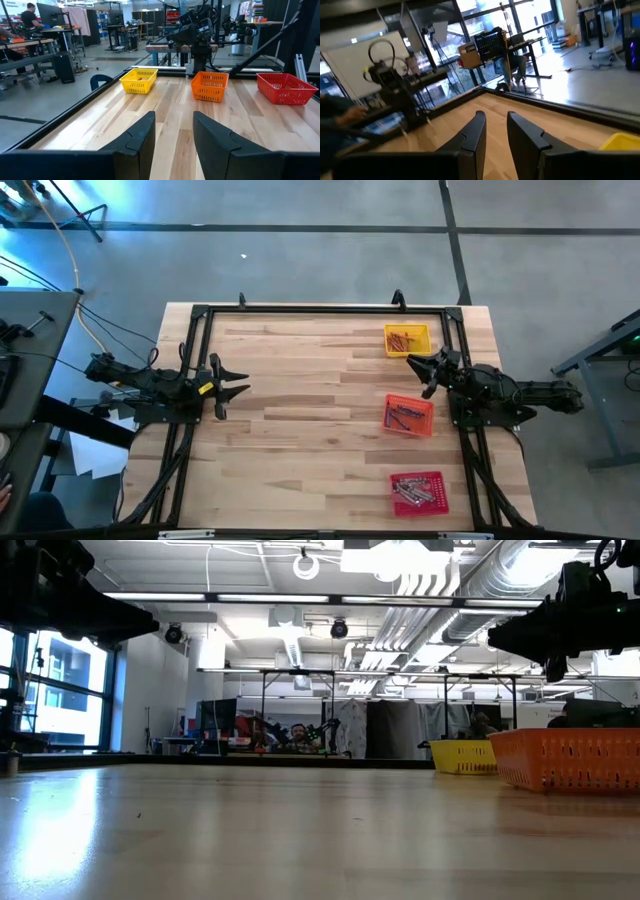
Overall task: Sort crayons
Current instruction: Return to Home Position
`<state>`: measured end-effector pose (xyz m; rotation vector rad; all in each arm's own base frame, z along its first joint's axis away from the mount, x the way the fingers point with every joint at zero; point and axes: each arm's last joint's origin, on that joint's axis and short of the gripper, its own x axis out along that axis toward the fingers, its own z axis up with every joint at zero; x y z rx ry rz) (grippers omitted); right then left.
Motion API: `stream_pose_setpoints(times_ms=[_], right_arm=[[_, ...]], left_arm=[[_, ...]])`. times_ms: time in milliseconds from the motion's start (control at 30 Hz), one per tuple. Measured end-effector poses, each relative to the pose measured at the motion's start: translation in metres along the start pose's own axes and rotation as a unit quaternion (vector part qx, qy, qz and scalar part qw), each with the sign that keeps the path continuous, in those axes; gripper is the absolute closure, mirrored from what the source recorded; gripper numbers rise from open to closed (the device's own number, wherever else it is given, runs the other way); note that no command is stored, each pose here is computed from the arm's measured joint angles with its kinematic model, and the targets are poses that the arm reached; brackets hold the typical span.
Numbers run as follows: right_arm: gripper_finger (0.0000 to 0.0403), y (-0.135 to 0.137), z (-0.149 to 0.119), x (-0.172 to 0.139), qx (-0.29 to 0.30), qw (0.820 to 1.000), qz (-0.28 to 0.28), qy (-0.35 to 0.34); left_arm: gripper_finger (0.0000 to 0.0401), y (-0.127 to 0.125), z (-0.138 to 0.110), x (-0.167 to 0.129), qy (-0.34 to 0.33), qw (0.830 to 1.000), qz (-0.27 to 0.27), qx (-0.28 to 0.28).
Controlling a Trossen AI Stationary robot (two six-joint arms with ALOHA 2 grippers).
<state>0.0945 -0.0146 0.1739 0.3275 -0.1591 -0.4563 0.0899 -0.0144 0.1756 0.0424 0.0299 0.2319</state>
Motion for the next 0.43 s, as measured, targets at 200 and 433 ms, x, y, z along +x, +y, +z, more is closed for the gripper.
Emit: stream_pose_setpoints(times_ms=[200,433], right_arm=[[0.0329,-0.0007,-0.0018,-0.0001,-0.058,0.998,-0.004,0.011],[0.0329,-0.0007,-0.0019,-0.0001,-0.010,1.000,-0.005,0.012]], left_arm=[[0.0284,0.0000,0.0000,0.0000,0.000,1.000,0.000,0.000],[0.0284,0.0000,0.0000,0.0000,0.000,1.000,0.000,0.000]])
